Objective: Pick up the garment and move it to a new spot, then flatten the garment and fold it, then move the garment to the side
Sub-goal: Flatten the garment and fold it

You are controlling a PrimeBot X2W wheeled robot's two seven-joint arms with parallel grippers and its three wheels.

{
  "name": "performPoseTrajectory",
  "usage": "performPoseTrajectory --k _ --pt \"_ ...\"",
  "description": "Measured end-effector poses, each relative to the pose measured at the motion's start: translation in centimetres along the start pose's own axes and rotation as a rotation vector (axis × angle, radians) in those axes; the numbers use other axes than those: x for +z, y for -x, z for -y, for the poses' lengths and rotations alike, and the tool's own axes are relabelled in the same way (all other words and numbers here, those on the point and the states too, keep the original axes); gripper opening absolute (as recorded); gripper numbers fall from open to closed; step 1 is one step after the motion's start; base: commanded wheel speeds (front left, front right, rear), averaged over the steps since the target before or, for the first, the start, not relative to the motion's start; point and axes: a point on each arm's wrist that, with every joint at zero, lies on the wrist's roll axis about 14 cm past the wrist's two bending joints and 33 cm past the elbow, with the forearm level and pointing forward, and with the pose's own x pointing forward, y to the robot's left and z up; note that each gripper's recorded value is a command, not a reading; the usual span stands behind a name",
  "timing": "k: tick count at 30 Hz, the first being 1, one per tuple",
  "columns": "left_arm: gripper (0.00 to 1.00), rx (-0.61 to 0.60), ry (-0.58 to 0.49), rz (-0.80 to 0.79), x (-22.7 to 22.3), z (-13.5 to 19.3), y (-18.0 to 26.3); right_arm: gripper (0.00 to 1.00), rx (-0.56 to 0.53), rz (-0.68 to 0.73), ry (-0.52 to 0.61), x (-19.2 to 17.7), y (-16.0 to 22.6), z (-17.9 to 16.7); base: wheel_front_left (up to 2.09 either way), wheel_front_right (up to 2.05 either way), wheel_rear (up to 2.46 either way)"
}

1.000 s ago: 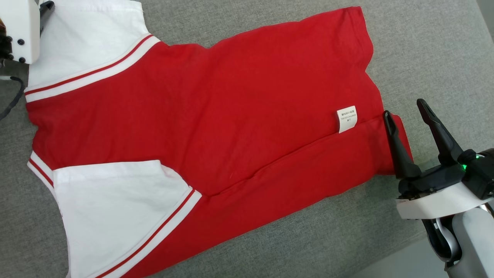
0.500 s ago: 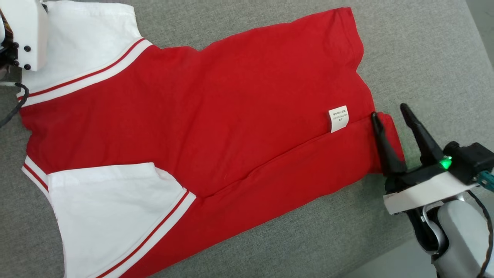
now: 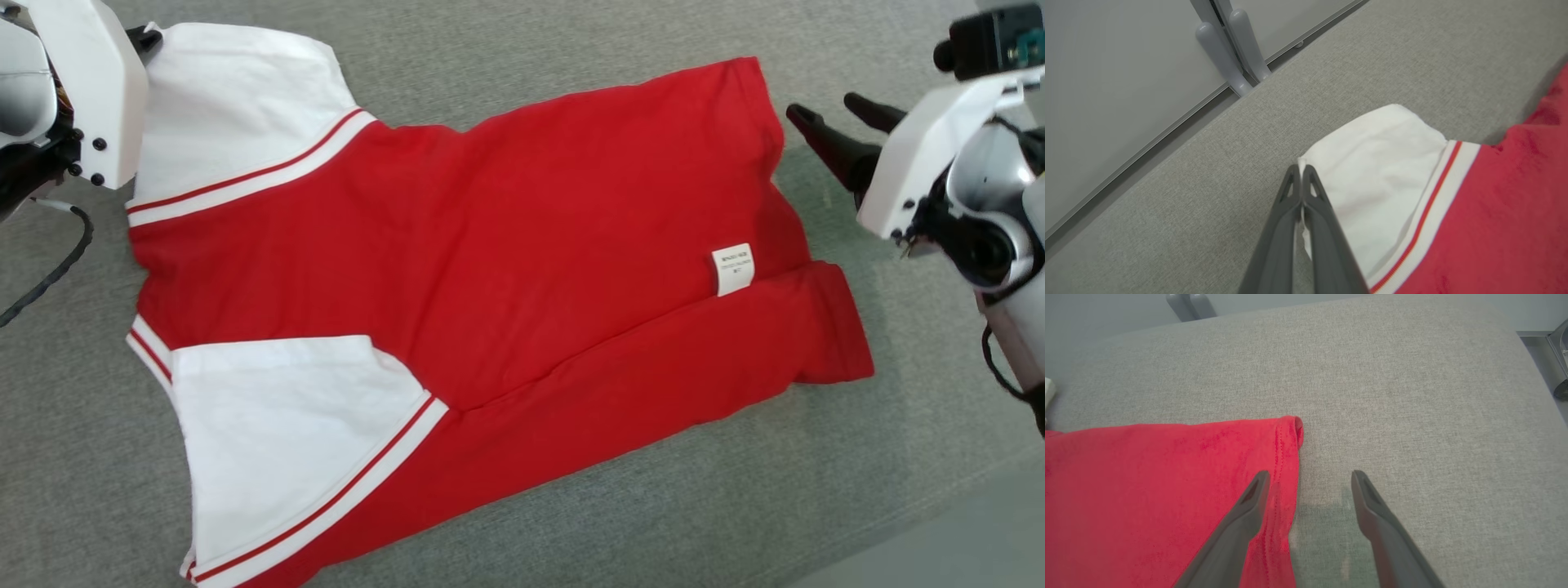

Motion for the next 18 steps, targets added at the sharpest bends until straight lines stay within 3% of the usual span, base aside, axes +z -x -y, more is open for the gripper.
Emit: performPoseTrajectory --k 15,16,17,18 --pt "0.0 0.014 -0.034 -0.01 -1.5 -1.3 1.8 1.0 0.014 -0.141 0.065 1.7 -5.8 -2.8 0.0 0.0 0.0" --pt "0.0 0.013 -0.035 -0.014 -1.7 -1.3 1.8 0.97 0.013 -0.143 0.07 1.8 -5.9 -2.9 0.0 0.0 0.0" --pt "0.0 0.014 -0.034 -0.013 -1.8 -1.4 1.8 0.8 0.013 -0.144 0.074 1.9 -6.1 -2.9 0.0 0.0 0.0" --pt "0.0 0.015 -0.035 -0.015 -1.9 -1.4 1.9 0.48 0.012 -0.143 0.077 2.0 -6.3 -3.0 0.0 0.0 0.0"
